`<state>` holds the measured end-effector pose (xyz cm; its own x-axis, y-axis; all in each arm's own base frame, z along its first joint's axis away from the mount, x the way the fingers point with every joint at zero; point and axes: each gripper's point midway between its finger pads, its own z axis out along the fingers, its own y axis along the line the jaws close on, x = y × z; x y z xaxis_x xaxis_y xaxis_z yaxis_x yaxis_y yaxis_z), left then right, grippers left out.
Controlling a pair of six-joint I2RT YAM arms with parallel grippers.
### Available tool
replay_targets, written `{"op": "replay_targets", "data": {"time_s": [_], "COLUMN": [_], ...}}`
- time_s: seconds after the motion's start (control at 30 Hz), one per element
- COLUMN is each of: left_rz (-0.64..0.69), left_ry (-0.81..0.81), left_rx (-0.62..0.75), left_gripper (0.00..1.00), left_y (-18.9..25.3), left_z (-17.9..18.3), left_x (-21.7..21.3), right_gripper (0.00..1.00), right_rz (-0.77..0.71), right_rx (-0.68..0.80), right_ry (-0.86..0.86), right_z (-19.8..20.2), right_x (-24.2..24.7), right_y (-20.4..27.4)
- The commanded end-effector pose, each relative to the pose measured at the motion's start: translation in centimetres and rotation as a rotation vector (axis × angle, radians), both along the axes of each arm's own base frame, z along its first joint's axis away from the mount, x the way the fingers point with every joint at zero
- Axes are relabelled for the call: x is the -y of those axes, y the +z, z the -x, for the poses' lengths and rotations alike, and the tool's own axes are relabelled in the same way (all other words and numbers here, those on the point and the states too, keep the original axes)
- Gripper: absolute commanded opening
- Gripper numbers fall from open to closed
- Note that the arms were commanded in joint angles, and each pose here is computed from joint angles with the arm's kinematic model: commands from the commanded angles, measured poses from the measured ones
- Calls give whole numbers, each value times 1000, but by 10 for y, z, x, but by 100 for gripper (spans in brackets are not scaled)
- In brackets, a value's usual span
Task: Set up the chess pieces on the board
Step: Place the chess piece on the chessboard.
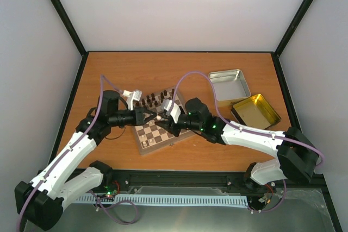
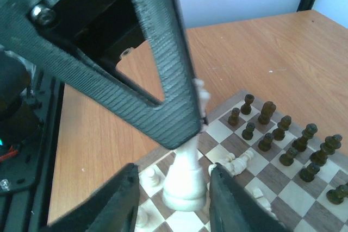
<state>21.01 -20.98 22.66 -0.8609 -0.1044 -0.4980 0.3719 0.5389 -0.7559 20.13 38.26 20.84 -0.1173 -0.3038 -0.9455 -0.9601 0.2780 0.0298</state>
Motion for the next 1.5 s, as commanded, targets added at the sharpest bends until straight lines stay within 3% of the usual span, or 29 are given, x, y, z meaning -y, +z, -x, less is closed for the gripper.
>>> {"op": "replay_targets", "data": {"time_s": [0.0, 0.1, 0.27, 0.4, 0.5, 0.93, 1.23, 1.47], "left_rz": [-10, -65, -262, -403, -440, -644, -678, -631], "left_ry": [-1, 53, 226, 303, 315, 222, 62, 11], "left_rx": [69, 99, 134, 114, 122, 189, 198, 160], "left_gripper": [5, 5, 6, 8, 7, 4, 5, 6], "left_y": [9, 6, -13, -36, -44, -85, -121, -140], "left_z": [-7, -16, -36, -45, -47, -22, 2, 9], "left_x": [0, -9, -43, -64, -65, -7, 30, 43], "right_gripper": [50, 66, 75, 76, 76, 75, 75, 75], "right_rz": [21, 44, 62, 81, 91, 85, 54, 56], "right_rx": [-47, -86, -137, -215, -299, -479, -539, -555], "right_ry": [-7, -54, -176, -370, -532, -916, -985, -980], "right_z": [-1, -6, -16, -36, -51, -76, -83, -83], "right_x": [-4, 0, 17, 40, 58, 115, 141, 141], "right_y": [-1, -8, -20, -36, -52, -98, -110, -113]}}
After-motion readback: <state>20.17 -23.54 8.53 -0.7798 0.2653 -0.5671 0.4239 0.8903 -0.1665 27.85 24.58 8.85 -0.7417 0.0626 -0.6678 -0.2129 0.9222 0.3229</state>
